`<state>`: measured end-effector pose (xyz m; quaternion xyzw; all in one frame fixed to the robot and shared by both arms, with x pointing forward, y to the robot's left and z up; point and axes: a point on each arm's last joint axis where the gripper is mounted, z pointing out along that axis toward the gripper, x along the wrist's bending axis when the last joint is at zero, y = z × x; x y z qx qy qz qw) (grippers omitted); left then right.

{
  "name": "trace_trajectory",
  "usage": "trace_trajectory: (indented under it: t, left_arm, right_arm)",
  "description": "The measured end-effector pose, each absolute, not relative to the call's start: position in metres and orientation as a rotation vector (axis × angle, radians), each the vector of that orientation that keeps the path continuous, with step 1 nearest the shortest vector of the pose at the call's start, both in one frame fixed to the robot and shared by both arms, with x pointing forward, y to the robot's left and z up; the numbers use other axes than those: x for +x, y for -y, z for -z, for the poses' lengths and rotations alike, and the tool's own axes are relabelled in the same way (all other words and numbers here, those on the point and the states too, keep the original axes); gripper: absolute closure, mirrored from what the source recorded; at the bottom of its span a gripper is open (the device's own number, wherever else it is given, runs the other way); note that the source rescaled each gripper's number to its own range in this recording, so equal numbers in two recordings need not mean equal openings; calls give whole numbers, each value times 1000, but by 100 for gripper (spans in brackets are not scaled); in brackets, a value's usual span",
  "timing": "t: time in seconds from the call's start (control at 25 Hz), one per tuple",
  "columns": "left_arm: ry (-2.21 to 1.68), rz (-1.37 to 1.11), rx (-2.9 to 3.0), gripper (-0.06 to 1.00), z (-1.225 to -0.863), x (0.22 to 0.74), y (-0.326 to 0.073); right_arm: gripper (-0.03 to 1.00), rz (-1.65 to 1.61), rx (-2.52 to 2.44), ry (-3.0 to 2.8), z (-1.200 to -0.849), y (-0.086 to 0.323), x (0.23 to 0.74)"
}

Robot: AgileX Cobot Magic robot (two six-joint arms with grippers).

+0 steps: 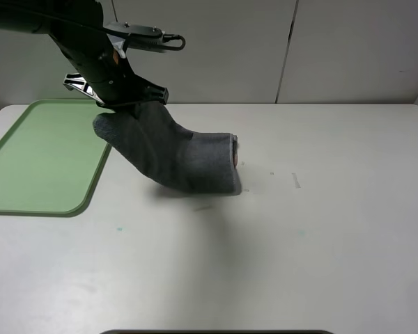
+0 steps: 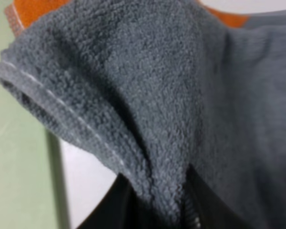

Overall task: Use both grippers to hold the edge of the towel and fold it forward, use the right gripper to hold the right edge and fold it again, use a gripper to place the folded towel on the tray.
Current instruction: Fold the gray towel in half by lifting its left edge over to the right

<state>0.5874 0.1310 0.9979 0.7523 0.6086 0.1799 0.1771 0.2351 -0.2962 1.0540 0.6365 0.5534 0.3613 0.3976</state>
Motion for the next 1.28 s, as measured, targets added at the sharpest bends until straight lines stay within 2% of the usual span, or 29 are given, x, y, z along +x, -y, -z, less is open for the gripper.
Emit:
trace_trajectory:
  t: [0.28,0.84,1.28]
  left_arm:
    - [-1652,-486,2179,75,-996,578,-107]
    - [-1539,-414,2347,75,-953,572,-40]
    - [-1480,-387,2357,76,-929,575,-16]
  right_arm:
    - [-3,-915,1612,-1402,-1054,296,235]
    - [-3,-915,1612,-1402,-1054,296,235]
    - [-3,-915,1612,-1402,-1054,296,235]
